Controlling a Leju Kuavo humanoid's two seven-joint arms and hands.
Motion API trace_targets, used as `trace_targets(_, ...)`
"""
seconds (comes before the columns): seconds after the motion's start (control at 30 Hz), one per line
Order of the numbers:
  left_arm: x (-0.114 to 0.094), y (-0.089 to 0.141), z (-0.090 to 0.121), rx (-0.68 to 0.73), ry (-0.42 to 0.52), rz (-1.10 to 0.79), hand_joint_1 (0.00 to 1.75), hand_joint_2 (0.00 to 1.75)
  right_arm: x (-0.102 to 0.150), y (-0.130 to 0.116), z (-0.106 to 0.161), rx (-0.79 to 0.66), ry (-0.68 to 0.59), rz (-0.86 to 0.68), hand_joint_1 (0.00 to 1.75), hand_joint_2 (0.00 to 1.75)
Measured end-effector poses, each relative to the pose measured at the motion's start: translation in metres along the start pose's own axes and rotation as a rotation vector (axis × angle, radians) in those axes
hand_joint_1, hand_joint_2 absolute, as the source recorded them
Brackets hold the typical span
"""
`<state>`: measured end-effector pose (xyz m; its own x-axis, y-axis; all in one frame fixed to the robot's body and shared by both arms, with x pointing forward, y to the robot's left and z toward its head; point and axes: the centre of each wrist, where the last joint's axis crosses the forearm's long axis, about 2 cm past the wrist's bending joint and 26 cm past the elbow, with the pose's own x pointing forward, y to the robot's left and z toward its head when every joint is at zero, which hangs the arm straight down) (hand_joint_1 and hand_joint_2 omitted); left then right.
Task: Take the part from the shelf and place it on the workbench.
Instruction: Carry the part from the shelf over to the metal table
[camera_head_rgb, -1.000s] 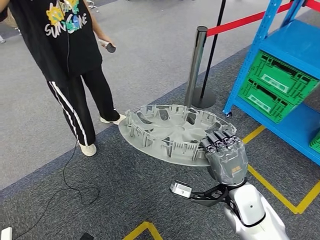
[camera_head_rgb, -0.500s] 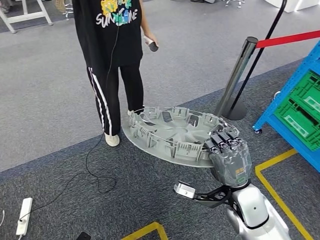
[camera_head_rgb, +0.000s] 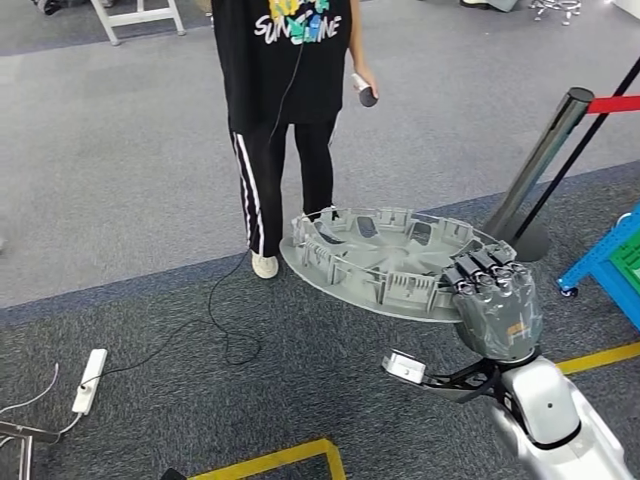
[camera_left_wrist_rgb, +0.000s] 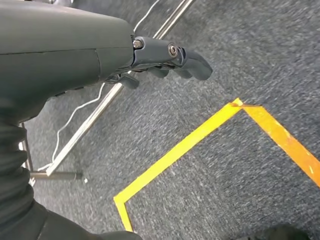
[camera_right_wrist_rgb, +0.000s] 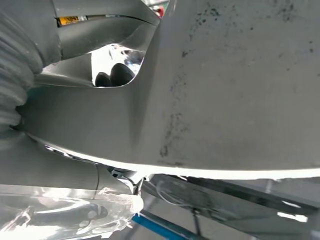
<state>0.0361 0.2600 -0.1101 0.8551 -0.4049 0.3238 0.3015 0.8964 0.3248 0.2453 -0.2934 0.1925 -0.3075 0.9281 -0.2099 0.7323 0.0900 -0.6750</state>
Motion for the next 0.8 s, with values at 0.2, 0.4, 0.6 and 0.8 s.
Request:
trace_targets(0.2,0.000,0.001,0.000,-0.004,0.001,0.004,0.00,1.75,-0.018,-0.008,-0.002,0.004,0.004,0.019,1.75,1.75)
trace_targets(0.4,0.000,0.003,-0.001,-0.009,0.002,0.006,0.00,1.75,-0.036,-0.015,0.001,0.028,0.006,0.052,1.75,1.75)
trace_targets(0.6,-0.001,0.003,-0.001,-0.013,0.008,0.006,0.00,1.75,-0.063,-0.028,-0.001,0.045,0.005,0.104,1.75,1.75)
trace_targets(0.8,-0.003,0.002,0.000,-0.019,0.013,0.007,0.00,1.75,-0.081,-0.040,-0.005,0.035,0.006,0.144,1.75,1.75)
